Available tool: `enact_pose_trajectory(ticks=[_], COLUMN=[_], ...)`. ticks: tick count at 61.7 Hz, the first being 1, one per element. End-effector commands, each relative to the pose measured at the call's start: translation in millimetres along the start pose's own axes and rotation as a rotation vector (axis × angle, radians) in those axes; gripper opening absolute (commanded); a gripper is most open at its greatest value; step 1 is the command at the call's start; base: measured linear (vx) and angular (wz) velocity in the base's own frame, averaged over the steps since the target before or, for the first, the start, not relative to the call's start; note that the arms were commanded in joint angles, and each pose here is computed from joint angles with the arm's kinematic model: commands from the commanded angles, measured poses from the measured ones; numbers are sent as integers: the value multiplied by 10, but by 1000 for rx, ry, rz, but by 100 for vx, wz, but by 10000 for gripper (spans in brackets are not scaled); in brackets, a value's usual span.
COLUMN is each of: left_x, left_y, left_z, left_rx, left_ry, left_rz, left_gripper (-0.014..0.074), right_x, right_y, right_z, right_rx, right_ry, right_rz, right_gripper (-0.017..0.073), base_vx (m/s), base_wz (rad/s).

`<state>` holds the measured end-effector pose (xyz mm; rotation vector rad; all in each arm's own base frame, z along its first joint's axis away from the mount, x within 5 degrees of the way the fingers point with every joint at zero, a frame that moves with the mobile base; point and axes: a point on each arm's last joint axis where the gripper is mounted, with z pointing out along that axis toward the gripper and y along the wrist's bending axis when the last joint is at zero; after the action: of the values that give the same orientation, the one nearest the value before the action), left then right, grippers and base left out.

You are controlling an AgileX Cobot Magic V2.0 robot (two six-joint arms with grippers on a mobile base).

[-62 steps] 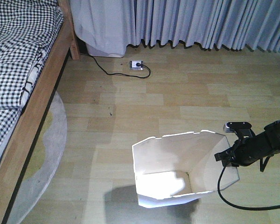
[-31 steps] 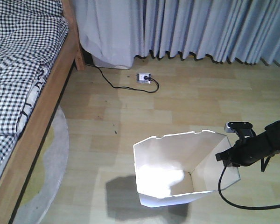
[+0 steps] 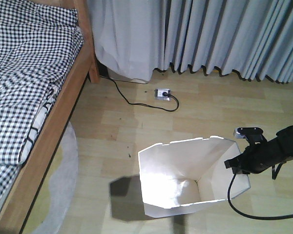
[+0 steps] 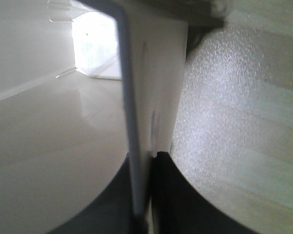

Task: Move trash bin to bedside with robot
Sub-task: 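Drag the held bin across the floor toward the bed, then carry the bin up to the floor beside the bed frame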

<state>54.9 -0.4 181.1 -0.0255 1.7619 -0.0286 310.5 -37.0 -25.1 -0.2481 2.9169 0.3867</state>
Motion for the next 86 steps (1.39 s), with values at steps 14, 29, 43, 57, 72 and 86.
enact_pose_trajectory(ticks=[14,29,43,57,72,86], left_x=[-8,-8,-8,-8,-8,-8], left_y=[-1,-1,-1,-1,-1,-1], left_z=[5,5,5,5,5,5], left_rx=[4,4,4,4,4,4], left_ry=[-65,-65,-65,-65,-65,-65], left_rz=[-7,-7,-7,-7,-7,-7], left_gripper=[-6,-6,-6,-6,-6,-6], right_x=[-191,-191,-191,-191,-191,-191], right_y=[128,128,129,129,129,129], right_z=[-234,-234,-234,-234,-234,-234], right_rx=[-114,-114,-115,-115,-115,-115], right_ry=[-89,-89,-89,-89,-89,-89], right_rz=[7,7,7,7,7,7], right_gripper=[-5,-5,-5,-5,-5,-5], base_vx=[24,23,22,21,20,18], base_wz=[2,-8,-11,-6,3,10])
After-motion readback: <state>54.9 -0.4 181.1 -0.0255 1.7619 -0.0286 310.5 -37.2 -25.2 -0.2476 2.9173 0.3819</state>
